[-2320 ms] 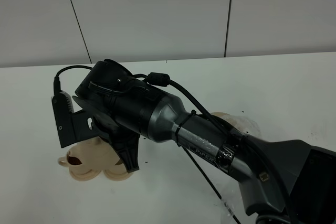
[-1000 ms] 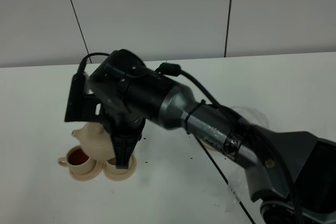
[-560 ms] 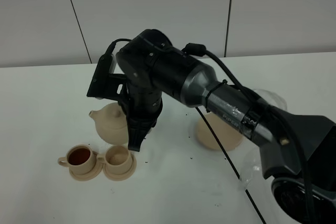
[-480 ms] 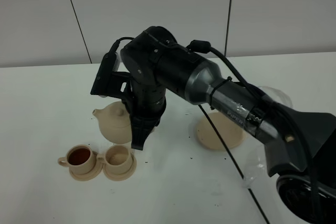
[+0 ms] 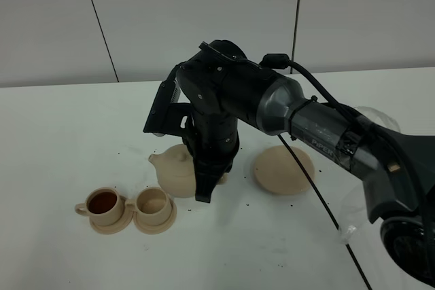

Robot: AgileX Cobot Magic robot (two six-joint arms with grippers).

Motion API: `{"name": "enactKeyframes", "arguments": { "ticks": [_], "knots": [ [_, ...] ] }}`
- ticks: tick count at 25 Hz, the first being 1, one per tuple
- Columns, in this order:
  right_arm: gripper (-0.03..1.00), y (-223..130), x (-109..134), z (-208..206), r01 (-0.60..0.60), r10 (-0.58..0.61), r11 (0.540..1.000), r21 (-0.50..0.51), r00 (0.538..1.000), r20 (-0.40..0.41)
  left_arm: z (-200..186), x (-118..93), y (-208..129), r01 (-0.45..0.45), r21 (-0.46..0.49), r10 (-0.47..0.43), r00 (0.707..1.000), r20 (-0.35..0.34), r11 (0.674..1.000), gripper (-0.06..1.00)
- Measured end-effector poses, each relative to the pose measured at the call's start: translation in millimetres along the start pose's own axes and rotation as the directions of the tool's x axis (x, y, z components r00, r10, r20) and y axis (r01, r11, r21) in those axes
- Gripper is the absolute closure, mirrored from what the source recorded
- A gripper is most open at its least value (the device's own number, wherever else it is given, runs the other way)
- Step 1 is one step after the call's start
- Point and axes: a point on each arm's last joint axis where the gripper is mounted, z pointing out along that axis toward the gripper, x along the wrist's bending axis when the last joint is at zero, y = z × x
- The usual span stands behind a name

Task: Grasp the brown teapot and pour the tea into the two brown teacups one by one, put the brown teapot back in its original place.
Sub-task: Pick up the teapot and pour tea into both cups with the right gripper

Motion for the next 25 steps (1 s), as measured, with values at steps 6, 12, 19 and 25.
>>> {"name": "enactKeyframes", "arguments": {
  "ticks": [6, 12, 19, 25],
  "knots": [
    [0.87, -17, 2, -1, -0.007, 0.005, 0.997, 0.072, 1.000, 0.016, 0, 0, 0, 0.000, 0.000, 0.000, 1.000, 0.000, 1.000, 0.69],
    [0.87, -26, 4, -6, -0.001, -0.003, 0.994, 0.108, 0.999, 0.037, 0, 0, 0, 0.000, 0.000, 0.000, 1.000, 0.000, 1.000, 0.69],
    [0.87, -31, 6, -2, 0.060, -0.077, 0.981, 0.187, 0.993, 0.086, 0, 0, 0, 0.000, 0.000, 0.000, 1.000, 0.000, 1.000, 0.69],
    [0.87, -28, 8, -4, 0.130, -0.165, 0.964, 0.232, 0.977, 0.136, 0, 0, 0, 0.000, 0.000, 0.000, 1.000, 0.000, 1.000, 0.69]
  ]
}}
